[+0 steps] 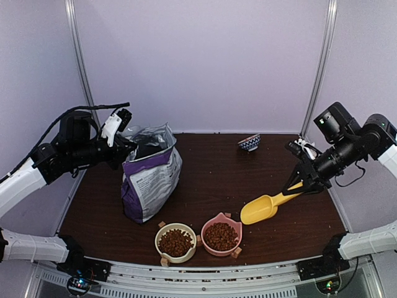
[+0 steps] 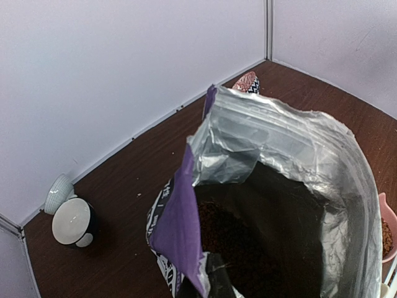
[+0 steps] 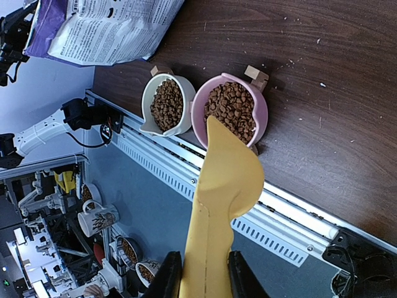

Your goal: Serve the pet food

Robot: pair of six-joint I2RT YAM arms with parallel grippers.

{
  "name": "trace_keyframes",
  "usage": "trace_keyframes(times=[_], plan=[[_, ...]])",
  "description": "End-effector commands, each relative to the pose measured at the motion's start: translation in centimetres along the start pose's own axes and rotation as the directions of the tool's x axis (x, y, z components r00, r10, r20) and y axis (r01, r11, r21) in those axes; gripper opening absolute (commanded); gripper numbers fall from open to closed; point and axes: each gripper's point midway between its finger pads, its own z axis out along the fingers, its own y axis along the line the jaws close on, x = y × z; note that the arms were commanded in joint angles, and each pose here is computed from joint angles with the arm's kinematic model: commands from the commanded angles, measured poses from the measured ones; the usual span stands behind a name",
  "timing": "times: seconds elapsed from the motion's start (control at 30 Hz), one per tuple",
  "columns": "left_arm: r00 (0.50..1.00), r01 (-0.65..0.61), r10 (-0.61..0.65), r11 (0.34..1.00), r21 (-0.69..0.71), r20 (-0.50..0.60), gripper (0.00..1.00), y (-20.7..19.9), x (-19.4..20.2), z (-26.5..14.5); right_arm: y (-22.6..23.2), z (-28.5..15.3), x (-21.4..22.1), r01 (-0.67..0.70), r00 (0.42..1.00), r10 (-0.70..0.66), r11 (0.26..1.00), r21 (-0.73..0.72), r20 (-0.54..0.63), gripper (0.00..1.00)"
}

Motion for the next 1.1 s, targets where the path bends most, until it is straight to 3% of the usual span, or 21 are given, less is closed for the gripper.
trace_keyframes(times=[0.0, 0.1, 0.2, 0.37, 0.63, 0.73, 0.93, 1.07], plan=[[0.998, -0.009, 0.010, 1.000, -0.019, 0.068, 0.00, 0.5, -2.0, -1.0, 0.0, -0.9, -0.6, 0.025, 0.999, -0.026, 0.999, 0.022, 0.043, 0.15], [0.997, -0.008, 0.009, 1.000, -0.021, 0.072, 0.00, 0.6, -2.1, -1.1, -0.6, -0.9, -2.5, 0.019, 0.987, -0.026, 0.999, 0.045, 0.160, 0.15], [0.997, -0.009, 0.010, 1.000, -0.015, 0.078, 0.00, 0.5, -2.2, -1.2, -0.5, -0.8, -5.7, -0.001, 0.935, 0.005, 1.000, -0.011, 0.355, 0.15], [0.996, -0.007, 0.008, 1.000, -0.005, 0.086, 0.00, 0.3, -2.4, -1.3, -3.7, 1.7, -9.8, -0.077, 0.808, 0.087, 0.996, -0.041, 0.582, 0.15], [0.993, -0.006, 0.008, 1.000, -0.019, 0.115, 0.00, 0.5, -3.0, -2.0, -10.7, 5.3, -13.9, -0.187, 0.563, 0.122, 0.982, -0.018, 0.817, 0.16], [0.993, -0.003, 0.005, 1.000, -0.016, 0.121, 0.00, 0.4, -3.1, -2.1, -13.2, 7.2, -13.9, -0.211, 0.530, 0.110, 0.978, 0.004, 0.841, 0.16], [0.994, 0.003, -0.002, 1.000, -0.010, 0.111, 0.00, 0.4, -2.9, -1.6, -16.2, 10.8, -13.1, -0.252, 0.534, 0.152, 0.968, -0.015, 0.831, 0.20], [0.994, 0.008, -0.007, 1.000, -0.003, 0.108, 0.00, 0.3, -2.8, -1.3, -17.3, 12.2, -12.5, -0.269, 0.559, 0.152, 0.963, 0.004, 0.815, 0.37]])
